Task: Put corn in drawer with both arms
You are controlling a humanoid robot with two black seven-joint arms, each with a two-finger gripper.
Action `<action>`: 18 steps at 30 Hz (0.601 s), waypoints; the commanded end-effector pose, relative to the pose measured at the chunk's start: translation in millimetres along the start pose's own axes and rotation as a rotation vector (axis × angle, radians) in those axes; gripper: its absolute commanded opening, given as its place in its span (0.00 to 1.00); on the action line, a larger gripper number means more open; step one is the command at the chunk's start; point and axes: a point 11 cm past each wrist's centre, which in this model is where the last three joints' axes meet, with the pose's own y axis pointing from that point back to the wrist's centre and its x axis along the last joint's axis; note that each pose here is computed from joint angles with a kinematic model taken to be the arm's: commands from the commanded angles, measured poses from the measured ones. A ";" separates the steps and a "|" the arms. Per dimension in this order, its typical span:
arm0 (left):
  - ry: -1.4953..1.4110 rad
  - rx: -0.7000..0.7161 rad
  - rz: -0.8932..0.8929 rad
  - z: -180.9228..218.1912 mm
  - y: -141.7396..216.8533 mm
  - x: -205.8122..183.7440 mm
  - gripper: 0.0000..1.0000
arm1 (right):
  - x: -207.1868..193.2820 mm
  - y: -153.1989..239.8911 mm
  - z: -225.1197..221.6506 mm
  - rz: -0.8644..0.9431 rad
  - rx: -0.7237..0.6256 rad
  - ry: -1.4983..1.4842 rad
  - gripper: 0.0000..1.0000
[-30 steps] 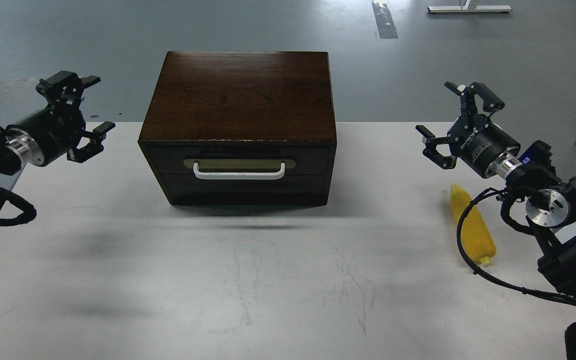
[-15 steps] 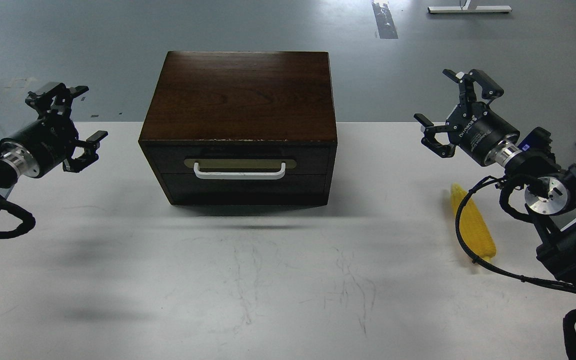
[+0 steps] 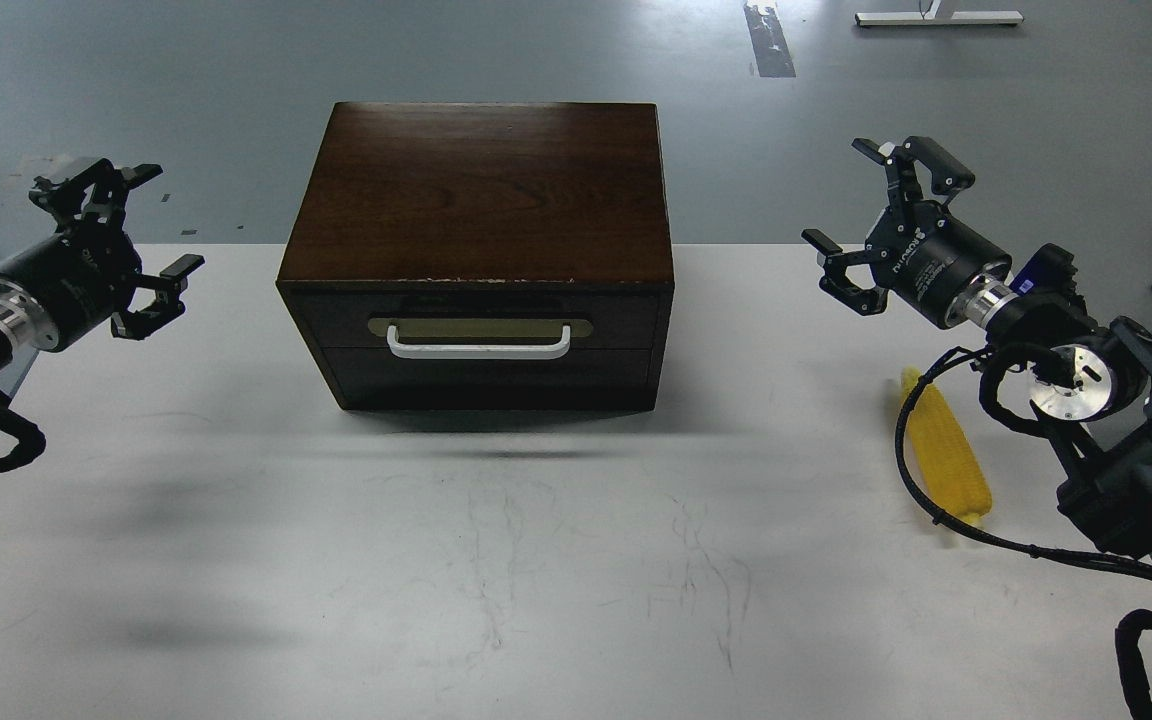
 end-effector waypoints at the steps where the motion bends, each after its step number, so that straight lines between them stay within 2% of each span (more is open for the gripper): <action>1: -0.015 -0.011 0.006 2.9 2.1 3.9 0.98 | 1.0 1.3 0.9 0.002 -0.001 -0.001 1.00; 5: -0.051 -0.027 0.014 9.2 1.7 6.8 0.98 | 1.9 2.2 2.3 0.005 -0.004 -0.001 1.00; 12: -0.277 0.008 0.000 18.9 2.3 7.8 0.98 | 1.8 2.3 2.9 0.005 -0.004 -0.004 1.00; 18: -0.288 0.011 -0.005 19.9 3.8 8.5 0.98 | 1.8 2.3 2.9 0.005 -0.004 -0.004 1.00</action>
